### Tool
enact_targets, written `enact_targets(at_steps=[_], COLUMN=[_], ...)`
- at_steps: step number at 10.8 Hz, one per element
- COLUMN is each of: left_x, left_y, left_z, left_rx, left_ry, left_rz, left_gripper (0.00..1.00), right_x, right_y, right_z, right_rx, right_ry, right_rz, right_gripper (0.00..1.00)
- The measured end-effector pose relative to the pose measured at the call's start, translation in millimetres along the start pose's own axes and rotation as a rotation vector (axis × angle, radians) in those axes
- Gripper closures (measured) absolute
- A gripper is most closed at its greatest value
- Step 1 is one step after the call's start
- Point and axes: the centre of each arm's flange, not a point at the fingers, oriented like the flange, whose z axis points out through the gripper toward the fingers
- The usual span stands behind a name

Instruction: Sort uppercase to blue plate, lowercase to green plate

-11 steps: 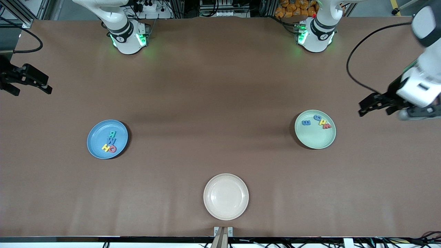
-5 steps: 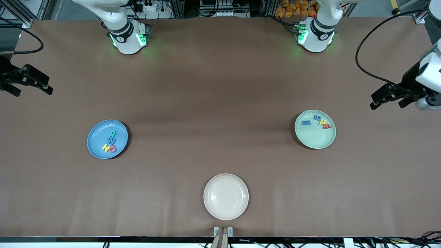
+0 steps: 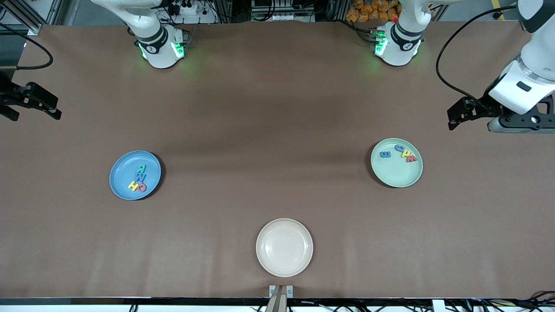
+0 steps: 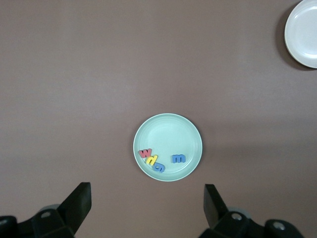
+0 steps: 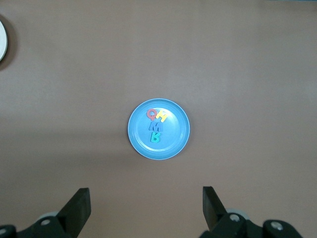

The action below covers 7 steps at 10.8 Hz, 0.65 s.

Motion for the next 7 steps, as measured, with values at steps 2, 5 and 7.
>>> enact_targets(at_steps=[2, 5, 7], left_x=[4.3, 5.5, 5.7], left_y=[-0.6, -0.9, -2.9], left_z=[1.1, 2.2, 2.1], left_rx=[0.000, 0.000, 0.000], left_ry=[-0.003, -0.005, -0.005], left_rz=[-0.001, -0.002, -0.005], left_gripper=[0.00, 0.00, 0.00], right_x=[0.1, 0.6, 0.4], right_y=[-1.1, -3.6, -3.8], right_z=[0.2, 1.5, 1.7], right_rx=[0.000, 0.000, 0.000], right_ry=[0.000, -0.003, -0.005], right_rz=[-0.002, -0.007, -0.007], right_gripper=[0.00, 0.00, 0.00])
